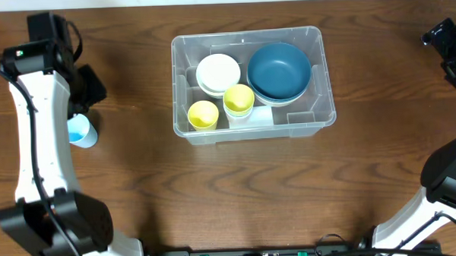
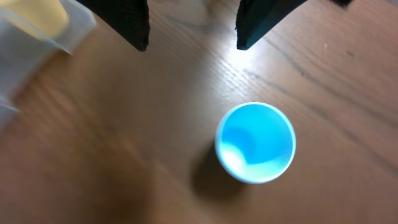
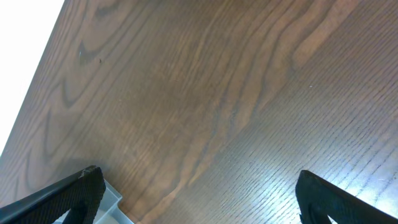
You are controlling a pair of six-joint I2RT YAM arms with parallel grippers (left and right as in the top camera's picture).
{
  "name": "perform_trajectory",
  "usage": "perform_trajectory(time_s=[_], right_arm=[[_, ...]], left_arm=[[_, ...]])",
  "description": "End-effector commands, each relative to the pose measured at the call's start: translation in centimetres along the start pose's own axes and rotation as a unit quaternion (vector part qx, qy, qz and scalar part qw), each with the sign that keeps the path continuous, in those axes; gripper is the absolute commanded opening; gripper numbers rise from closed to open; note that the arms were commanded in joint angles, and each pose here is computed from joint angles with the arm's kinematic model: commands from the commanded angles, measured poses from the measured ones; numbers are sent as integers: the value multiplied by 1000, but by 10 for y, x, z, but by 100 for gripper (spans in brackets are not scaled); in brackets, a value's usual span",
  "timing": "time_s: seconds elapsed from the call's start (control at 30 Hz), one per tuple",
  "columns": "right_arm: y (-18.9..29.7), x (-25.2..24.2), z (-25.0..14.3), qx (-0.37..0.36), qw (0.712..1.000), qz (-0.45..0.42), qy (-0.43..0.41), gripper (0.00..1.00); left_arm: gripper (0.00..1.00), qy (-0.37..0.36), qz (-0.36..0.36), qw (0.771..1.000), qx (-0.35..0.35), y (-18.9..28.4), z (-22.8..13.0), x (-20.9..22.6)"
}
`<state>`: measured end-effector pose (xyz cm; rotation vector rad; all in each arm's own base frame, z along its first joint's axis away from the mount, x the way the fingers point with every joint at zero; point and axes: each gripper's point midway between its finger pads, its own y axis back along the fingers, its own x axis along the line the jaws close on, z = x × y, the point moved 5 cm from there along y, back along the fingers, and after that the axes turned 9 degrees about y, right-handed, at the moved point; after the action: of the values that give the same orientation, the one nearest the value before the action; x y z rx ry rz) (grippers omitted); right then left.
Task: Pack container
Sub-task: 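Move the left gripper to the blue cup and grasp it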
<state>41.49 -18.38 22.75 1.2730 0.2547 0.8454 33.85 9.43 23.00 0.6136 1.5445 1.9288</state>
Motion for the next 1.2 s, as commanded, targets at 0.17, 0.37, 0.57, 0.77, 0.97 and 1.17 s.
perform_trajectory(time_s=[0.17, 0.37, 0.57, 0.77, 0.97, 1.17], right_arm=[[1, 1, 0, -1, 1000, 1, -3, 99], [1, 2, 0, -1, 1000, 1, -3, 99], [1, 1, 0, -1, 1000, 1, -3, 99], [1, 1, 0, -1, 1000, 1, -3, 99], [1, 1, 0, -1, 1000, 1, -3, 99], [1, 1, 0, -1, 1000, 1, -3, 99]], left_arm=[[52, 74, 51, 995, 43, -69, 6, 26], [51, 75, 54, 994, 49, -92, 10, 23], [50, 73, 63, 993, 63, -114, 11, 20], [31, 68, 83, 990, 94, -141, 5, 20], [6, 68, 80, 989, 108, -148, 2, 18], [6, 70, 59, 988, 126, -145, -3, 13]])
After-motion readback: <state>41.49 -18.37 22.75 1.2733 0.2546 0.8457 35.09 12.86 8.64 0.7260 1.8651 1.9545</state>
